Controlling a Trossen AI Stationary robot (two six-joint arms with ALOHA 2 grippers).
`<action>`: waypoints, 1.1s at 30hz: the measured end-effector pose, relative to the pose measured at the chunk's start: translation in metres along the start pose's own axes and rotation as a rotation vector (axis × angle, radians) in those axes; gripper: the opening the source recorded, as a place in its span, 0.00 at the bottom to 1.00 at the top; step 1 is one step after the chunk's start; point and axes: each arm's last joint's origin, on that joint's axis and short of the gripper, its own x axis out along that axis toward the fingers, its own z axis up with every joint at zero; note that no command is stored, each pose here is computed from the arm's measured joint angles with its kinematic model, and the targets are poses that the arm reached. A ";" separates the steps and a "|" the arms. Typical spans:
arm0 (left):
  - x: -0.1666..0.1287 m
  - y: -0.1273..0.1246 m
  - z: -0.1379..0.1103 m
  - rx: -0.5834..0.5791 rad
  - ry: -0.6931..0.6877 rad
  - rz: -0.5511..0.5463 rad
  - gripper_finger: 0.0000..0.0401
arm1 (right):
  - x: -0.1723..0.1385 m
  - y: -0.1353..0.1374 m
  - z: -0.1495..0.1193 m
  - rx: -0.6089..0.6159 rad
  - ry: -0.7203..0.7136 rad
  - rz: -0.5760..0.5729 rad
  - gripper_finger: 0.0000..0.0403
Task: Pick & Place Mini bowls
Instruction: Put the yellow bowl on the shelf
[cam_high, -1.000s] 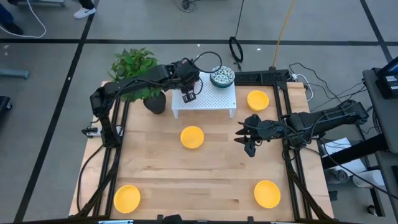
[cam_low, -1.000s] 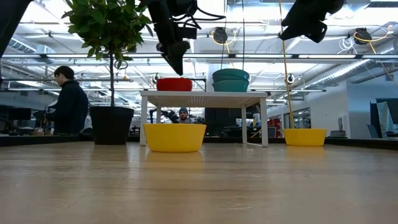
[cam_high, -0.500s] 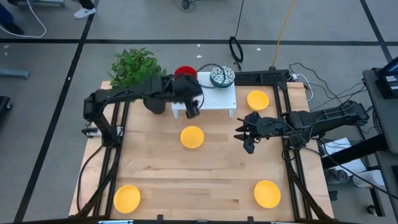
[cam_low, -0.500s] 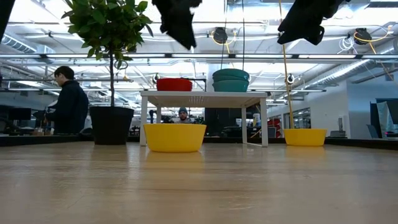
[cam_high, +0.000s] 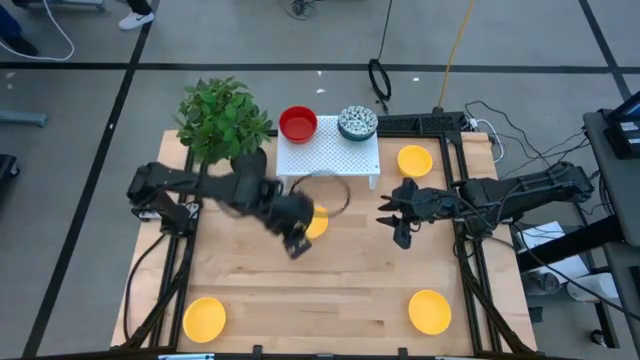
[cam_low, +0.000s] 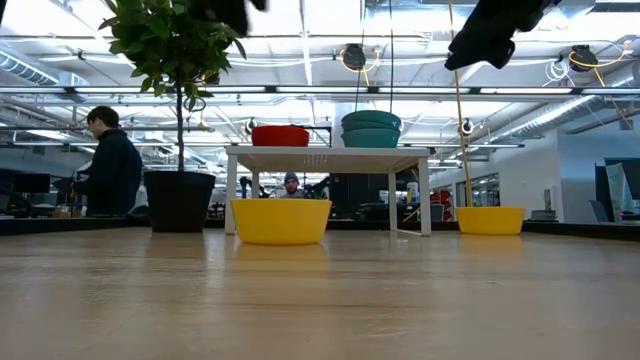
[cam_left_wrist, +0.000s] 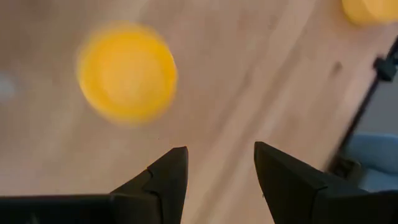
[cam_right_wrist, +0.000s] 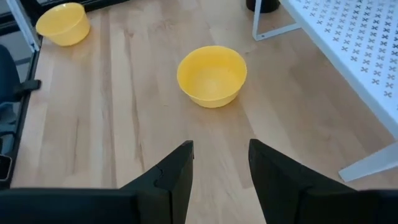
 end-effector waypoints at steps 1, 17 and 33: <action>0.000 -0.006 -0.010 -0.029 0.033 0.003 0.47 | 0.000 0.000 0.000 -0.006 0.005 0.011 0.35; -0.012 -0.070 -0.154 -0.501 0.229 0.201 0.47 | 0.000 0.002 -0.001 -0.060 0.028 0.072 0.35; 0.060 -0.072 -0.255 -0.826 0.359 0.243 0.47 | 0.000 0.002 -0.001 -0.060 0.028 0.072 0.35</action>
